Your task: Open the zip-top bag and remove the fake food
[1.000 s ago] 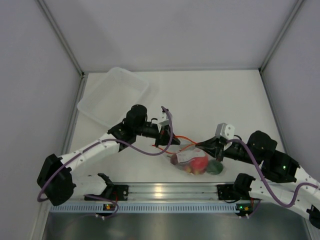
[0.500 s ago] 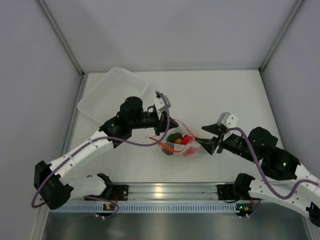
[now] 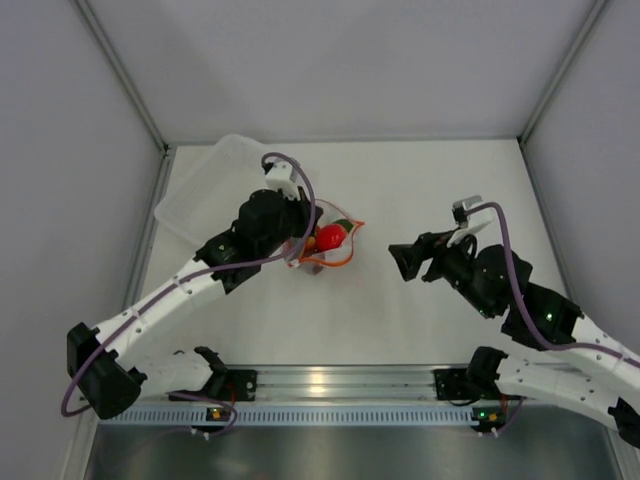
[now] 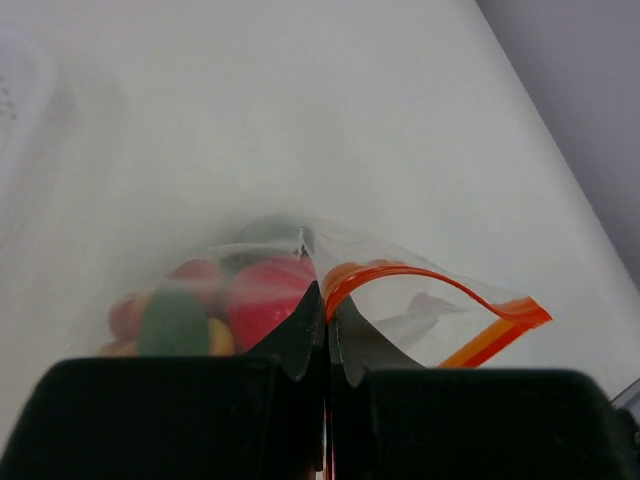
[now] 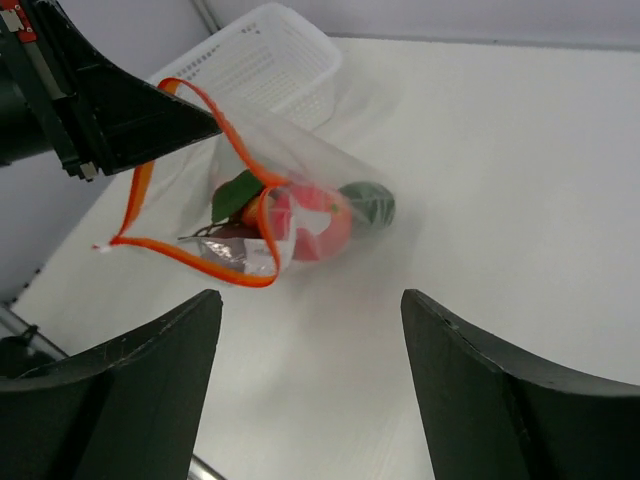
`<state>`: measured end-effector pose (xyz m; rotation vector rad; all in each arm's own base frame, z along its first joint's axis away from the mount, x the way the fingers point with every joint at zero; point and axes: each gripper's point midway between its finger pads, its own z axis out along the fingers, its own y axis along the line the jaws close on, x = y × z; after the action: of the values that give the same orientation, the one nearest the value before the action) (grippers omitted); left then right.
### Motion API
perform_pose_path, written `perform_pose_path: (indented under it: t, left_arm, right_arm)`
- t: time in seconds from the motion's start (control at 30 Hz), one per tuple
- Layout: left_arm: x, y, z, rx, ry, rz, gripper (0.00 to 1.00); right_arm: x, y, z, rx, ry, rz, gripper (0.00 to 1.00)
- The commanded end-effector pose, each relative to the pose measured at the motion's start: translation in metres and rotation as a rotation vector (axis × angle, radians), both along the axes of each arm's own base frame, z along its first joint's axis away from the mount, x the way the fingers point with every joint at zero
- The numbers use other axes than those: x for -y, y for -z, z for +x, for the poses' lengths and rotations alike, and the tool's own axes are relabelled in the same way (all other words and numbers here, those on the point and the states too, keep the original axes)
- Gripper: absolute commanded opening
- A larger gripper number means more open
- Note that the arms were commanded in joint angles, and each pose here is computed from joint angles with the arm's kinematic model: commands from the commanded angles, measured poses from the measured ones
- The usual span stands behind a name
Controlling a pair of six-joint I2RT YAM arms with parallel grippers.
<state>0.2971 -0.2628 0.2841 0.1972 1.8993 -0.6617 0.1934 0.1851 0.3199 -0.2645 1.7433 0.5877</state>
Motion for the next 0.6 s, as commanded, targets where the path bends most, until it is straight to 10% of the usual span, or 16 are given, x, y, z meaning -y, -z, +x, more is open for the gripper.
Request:
perform_pose_path:
  t: [0.0,0.57]
  left_arm:
    - [-0.013,-0.018,0.016,-0.021,-0.218,-0.23,0.0]
    - [0.012,0.023,0.005,-0.1,-0.327,-0.481,0.0]
  right_arm:
    - [-0.015,-0.002,0.002,-0.099,0.041,0.269,0.73]
    - [-0.093,0.101,0.052,-0.353,0.068,0.359,0.63]
